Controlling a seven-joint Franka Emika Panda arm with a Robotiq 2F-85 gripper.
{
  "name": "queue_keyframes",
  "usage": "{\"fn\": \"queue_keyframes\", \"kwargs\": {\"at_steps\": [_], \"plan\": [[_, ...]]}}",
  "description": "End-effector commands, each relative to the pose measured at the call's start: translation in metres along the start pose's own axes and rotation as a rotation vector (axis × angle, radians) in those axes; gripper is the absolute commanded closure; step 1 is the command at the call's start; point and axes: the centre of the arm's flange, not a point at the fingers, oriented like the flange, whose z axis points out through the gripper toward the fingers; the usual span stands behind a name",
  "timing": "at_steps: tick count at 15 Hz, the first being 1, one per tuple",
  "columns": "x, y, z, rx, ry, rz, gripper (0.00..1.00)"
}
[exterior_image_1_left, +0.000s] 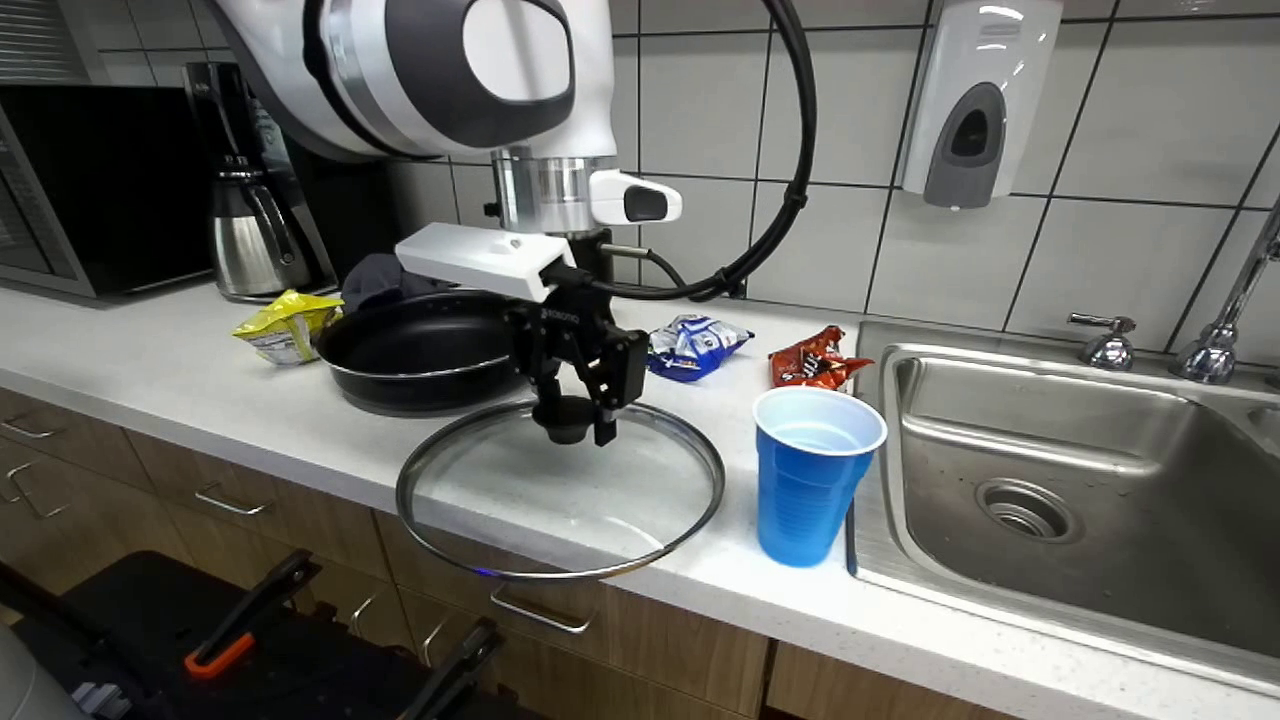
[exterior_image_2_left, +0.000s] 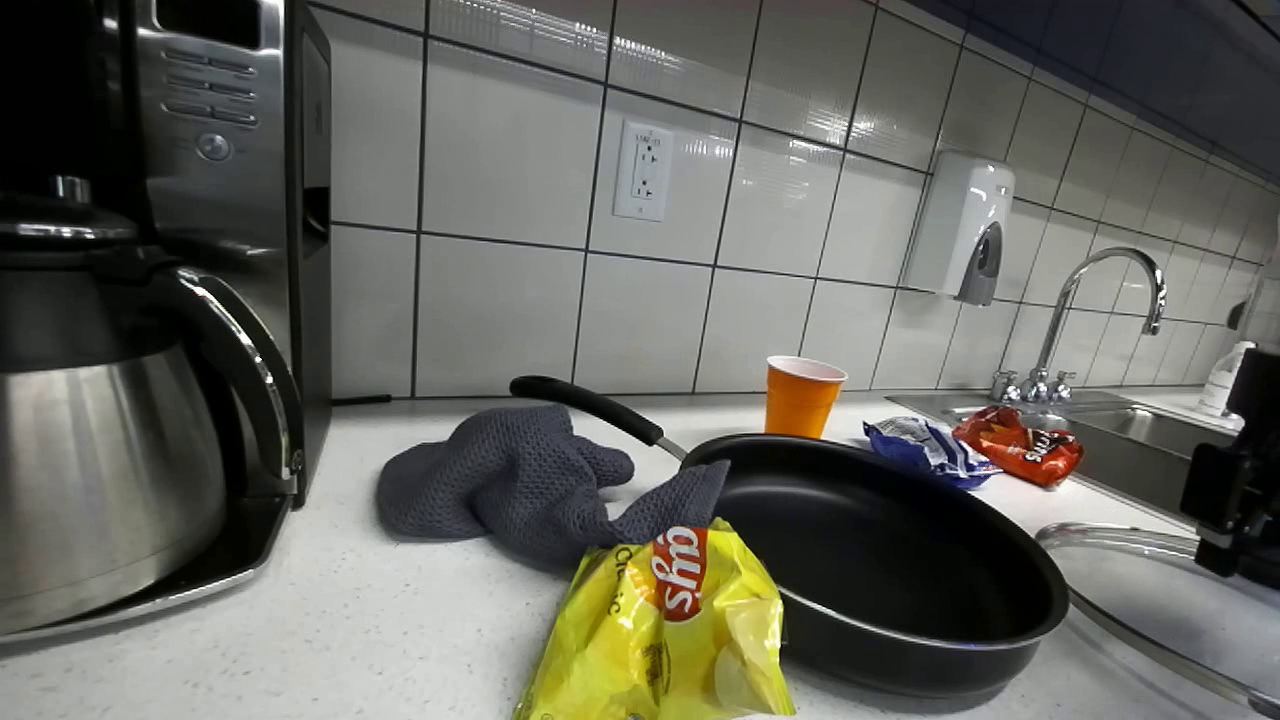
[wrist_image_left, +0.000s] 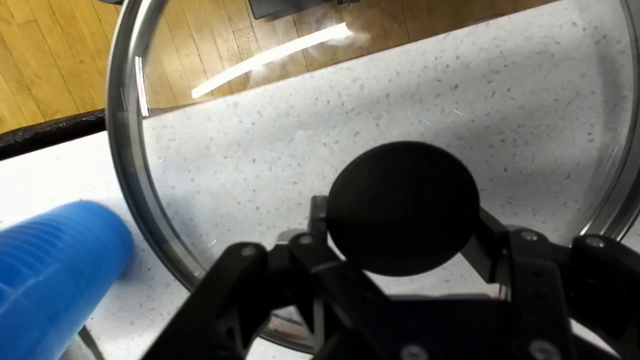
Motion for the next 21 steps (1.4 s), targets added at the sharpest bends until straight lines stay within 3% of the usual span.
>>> {"fn": "queue_keyframes", "kwargs": {"at_steps": [1,21], "plan": [[0.011,0.007,-0.006,-0.02,0.037,0.002,0.62],[0.029,0.01,0.006,-0.014,0.088,0.003,0.62]]}}
